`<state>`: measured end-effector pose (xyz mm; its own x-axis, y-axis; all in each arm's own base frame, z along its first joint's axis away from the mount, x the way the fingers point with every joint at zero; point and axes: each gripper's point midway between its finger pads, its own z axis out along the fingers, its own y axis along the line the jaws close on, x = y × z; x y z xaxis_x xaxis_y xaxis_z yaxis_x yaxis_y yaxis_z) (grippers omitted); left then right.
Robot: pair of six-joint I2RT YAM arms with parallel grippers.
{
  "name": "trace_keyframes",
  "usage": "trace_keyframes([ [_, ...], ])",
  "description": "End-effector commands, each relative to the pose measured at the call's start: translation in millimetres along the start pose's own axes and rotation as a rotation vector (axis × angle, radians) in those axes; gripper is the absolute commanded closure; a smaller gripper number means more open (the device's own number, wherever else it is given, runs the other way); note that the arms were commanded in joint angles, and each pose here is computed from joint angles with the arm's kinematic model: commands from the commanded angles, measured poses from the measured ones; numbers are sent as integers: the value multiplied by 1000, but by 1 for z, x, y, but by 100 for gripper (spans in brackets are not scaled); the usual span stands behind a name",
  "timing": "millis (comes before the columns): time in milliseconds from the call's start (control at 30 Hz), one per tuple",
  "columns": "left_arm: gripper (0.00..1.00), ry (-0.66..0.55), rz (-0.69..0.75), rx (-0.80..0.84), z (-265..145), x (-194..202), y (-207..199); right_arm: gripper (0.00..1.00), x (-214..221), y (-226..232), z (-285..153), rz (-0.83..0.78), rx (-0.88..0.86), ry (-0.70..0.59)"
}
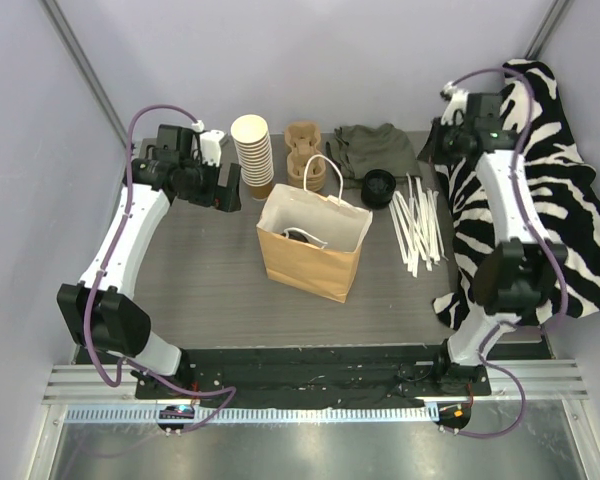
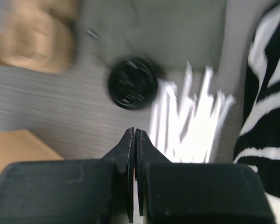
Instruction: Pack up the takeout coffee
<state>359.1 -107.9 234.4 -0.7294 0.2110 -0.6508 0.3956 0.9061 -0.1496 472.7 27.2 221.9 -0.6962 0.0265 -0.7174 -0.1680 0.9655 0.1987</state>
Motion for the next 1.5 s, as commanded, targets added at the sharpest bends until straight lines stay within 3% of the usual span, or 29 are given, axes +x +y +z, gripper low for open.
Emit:
trace_keyframes([
  [0,0,-75,39,10,-7,-22,-3,99,-85,84,-115,-89,-275,-361],
  [133,0,-110,38,-5,-6,-31,0,99,-116,156,-202,-232,-427,-601],
  [300,0,-119,35,-2,-8,-32,-1,99,-113,249,-259,-379,-660,-672],
  [367,0,-123,37,-4,-10,-32,-1,99,-108,256,-255,-401,-644,-662],
  [500,0,-136,32,-8,-15,-31,-3,91,-91,183,-181,-202,-309,-466],
  [567,0,-139,26,-13,-18,-29,-3,87,-74,153,-153,-124,-262,-346],
  [767,0,-125,29,-24,-23,-16,-3,71,-18,68,-81,-168,-10,-149],
  [833,1,-119,27,-29,-24,-15,-2,61,-1,40,-50,-130,43,-68],
  [900,0,-113,25,-29,-23,-14,-2,59,13,11,-16,-79,101,11],
  [1033,0,-111,23,-29,-23,-14,-2,63,30,-36,31,34,148,100],
  [1133,0,-103,21,-37,-22,-14,0,60,36,-53,59,49,170,121],
  [1467,0,-73,37,-61,-22,-8,4,55,40,-70,104,48,166,149],
])
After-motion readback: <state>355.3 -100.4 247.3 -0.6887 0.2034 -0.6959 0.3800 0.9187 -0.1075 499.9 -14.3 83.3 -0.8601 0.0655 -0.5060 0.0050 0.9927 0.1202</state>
